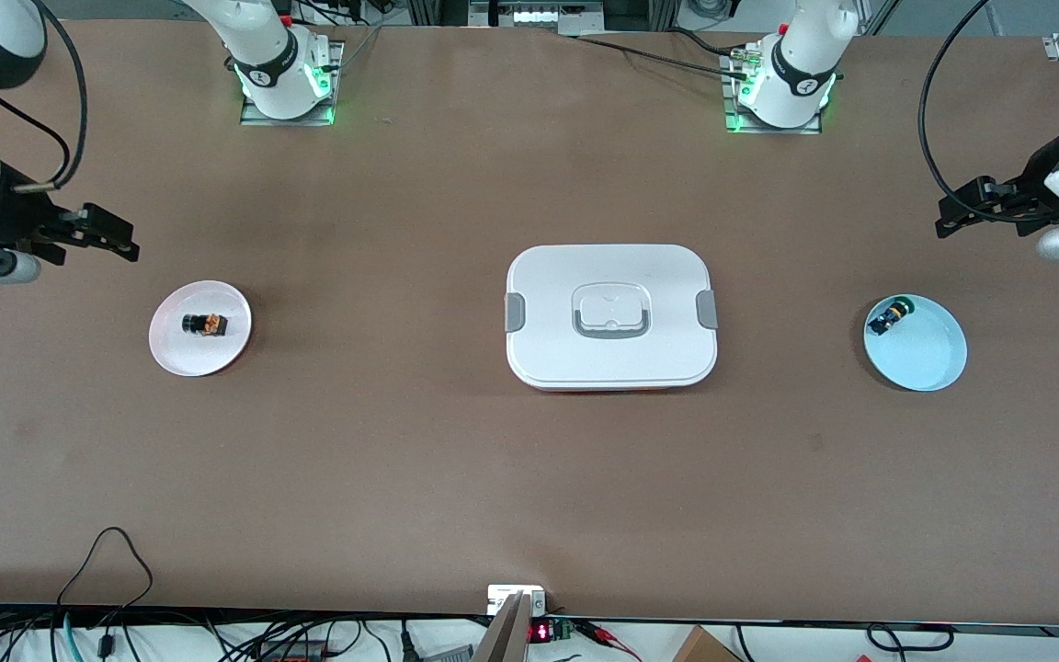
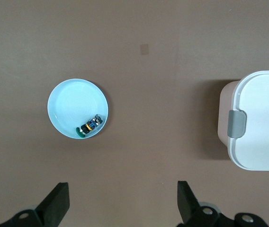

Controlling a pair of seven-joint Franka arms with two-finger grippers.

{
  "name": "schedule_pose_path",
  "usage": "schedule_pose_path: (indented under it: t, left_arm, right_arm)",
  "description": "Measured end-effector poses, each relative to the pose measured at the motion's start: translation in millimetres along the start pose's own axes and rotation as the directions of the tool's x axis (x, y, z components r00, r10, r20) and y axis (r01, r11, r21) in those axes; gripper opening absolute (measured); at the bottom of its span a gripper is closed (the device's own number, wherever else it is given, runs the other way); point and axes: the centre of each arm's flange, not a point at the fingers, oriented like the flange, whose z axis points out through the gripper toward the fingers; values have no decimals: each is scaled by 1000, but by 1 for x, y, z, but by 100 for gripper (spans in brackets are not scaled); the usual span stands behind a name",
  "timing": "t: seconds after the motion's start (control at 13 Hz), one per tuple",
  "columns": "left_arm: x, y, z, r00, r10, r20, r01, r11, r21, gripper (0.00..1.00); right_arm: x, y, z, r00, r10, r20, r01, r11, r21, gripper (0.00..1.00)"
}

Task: Transfer orange switch to right arm and place

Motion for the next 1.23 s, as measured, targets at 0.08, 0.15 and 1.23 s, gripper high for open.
schedule_pose_path:
  t: [0.08, 0.15, 1.23]
  left_arm:
    - [0, 0, 0, 1000, 0, 0, 0, 1000, 0, 100]
    - [0, 0, 0, 1000, 0, 0, 0, 1000, 0, 100]
    - [0, 0, 0, 1000, 0, 0, 0, 1000, 0, 100]
  right_arm:
    - [-2, 1, -4, 1000, 0, -6, 0, 1000, -7, 100]
    - [-2, 1, -5, 1000, -4, -9, 4, 1000, -19, 100]
    - [-13, -16, -26, 999, -35, 1, 35, 999, -34, 100]
